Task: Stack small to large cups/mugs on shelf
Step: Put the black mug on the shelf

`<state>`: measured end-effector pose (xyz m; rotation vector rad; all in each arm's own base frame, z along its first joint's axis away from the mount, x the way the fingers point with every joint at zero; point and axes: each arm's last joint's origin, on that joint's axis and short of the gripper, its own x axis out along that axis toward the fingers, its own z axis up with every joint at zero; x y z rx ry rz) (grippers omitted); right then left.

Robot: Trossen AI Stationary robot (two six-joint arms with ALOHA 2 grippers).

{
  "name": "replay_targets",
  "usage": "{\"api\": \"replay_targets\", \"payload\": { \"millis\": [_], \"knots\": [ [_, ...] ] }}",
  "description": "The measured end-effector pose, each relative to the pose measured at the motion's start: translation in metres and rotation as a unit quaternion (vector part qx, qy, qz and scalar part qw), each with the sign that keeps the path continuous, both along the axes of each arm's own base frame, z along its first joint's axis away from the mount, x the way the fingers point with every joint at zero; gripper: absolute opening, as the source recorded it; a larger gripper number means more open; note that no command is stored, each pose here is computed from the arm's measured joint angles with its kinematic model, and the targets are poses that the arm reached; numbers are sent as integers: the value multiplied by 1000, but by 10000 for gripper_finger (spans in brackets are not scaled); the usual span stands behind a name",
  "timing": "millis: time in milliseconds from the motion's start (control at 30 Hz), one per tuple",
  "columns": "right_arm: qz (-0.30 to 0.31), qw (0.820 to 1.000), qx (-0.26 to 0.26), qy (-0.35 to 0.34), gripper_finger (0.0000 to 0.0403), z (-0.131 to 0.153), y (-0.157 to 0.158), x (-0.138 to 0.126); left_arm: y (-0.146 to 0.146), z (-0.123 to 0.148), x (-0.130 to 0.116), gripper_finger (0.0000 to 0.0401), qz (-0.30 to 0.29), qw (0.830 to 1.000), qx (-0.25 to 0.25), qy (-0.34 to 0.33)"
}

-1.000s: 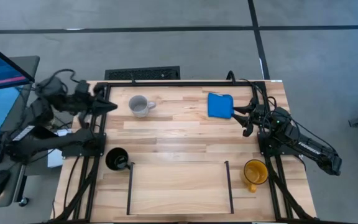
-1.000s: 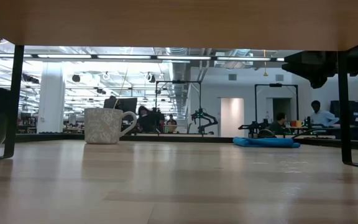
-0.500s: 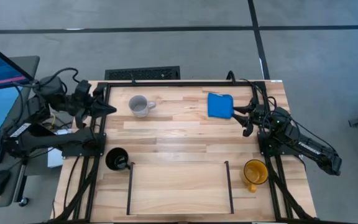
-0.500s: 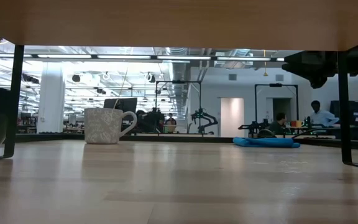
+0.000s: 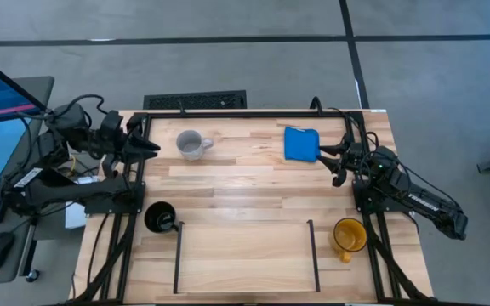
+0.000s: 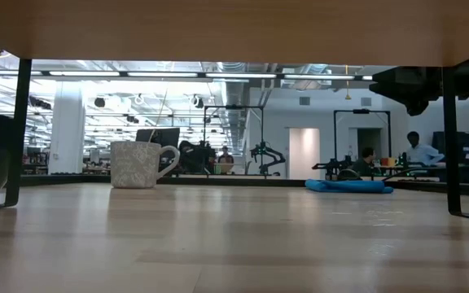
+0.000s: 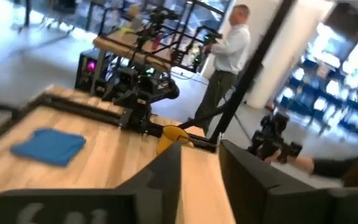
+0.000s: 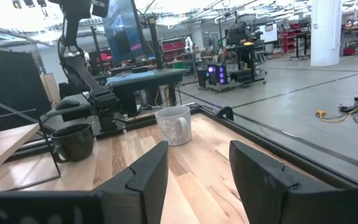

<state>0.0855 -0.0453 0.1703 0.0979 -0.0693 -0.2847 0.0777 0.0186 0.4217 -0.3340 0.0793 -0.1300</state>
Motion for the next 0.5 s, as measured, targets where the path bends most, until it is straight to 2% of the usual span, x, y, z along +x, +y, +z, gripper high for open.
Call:
{"api": "replay_targets", "payload": {
  "millis": [133,233,333,500],
  "knots": [
    [0,1000,0,0,192,0,0,0,-1,-2,0,139,-22,990,138,-12],
    [0,1000,0,0,194,0,0,0,1,-7,0,152,-6,980,199,5],
    [0,1000,0,0,193,0,0,0,3,-15,1,157,13,974,222,49],
    [0,1000,0,0,192,0,0,0,4,-26,-1,158,21,962,229,149]
  ]
}}
